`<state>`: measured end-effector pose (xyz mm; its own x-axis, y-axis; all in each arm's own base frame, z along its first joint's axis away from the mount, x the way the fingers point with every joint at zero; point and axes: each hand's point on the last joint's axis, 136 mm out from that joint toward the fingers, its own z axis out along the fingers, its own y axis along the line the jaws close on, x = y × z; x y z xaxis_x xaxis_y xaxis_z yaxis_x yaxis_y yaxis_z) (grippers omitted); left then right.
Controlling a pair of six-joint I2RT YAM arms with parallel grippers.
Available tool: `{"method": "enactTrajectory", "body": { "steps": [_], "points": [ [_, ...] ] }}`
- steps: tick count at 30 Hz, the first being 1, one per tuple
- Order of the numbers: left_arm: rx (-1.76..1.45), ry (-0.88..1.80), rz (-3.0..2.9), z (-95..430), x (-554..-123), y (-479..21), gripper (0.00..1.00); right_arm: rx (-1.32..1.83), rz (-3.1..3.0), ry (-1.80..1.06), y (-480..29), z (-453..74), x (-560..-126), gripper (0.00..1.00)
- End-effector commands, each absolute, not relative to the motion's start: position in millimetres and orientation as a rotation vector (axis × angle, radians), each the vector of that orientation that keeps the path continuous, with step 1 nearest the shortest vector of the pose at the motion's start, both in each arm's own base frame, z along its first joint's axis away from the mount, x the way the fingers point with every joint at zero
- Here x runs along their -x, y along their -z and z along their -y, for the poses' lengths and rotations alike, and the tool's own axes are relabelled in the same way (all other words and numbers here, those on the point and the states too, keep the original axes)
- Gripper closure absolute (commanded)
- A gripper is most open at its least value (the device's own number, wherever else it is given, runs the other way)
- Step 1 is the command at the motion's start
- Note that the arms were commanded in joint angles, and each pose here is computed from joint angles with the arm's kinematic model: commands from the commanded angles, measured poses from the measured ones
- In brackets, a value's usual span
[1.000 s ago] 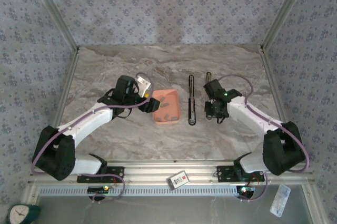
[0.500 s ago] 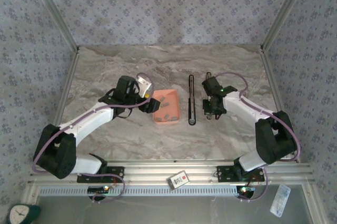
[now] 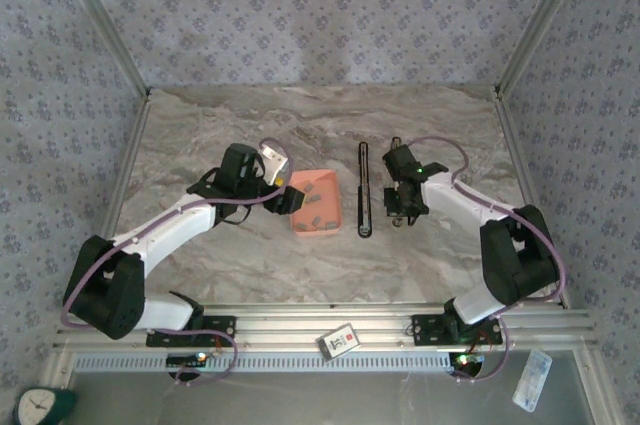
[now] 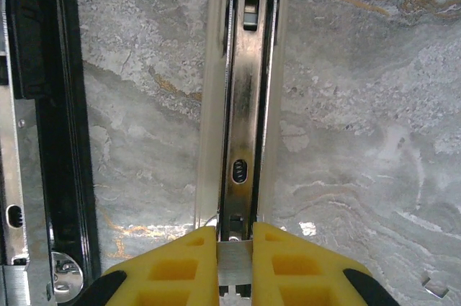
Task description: Load the staples into the stapler
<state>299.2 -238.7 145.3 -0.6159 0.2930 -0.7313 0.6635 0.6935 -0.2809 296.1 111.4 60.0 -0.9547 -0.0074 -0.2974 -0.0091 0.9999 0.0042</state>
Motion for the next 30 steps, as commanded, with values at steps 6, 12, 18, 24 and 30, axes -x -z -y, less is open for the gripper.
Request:
{"method": "enactTrajectory", "body": {
  "steps": [6,12,18,24,30],
  "points": [
    [-0.745,0.746,-2.202,246.2,-299.9,-153.6,0.18,0.026,-2.839,0.019,-59.9,-108.9,-301.0,0.85],
    [-0.744,0.746,-2.203,246.2,-300.0,-153.6,0.18,0.027,-2.834,0.049,-59.0,-106.2,-301.7,0.85],
    [-0.744,0.746,-2.202,246.2,-300.4,-153.8,0.18,0.037,-2.839,0.061,-57.0,-106.4,-300.5,0.85],
    [-0.743,0.748,-2.202,246.5,-300.4,-154.0,0.18,0.045,-2.844,0.067,-55.9,-107.5,-298.7,0.85],
    [-0.745,0.749,-2.202,246.8,-299.9,-154.0,0.18,0.049,-2.847,0.067,-56.4,-108.6,-296.9,0.85]
  ]
}}
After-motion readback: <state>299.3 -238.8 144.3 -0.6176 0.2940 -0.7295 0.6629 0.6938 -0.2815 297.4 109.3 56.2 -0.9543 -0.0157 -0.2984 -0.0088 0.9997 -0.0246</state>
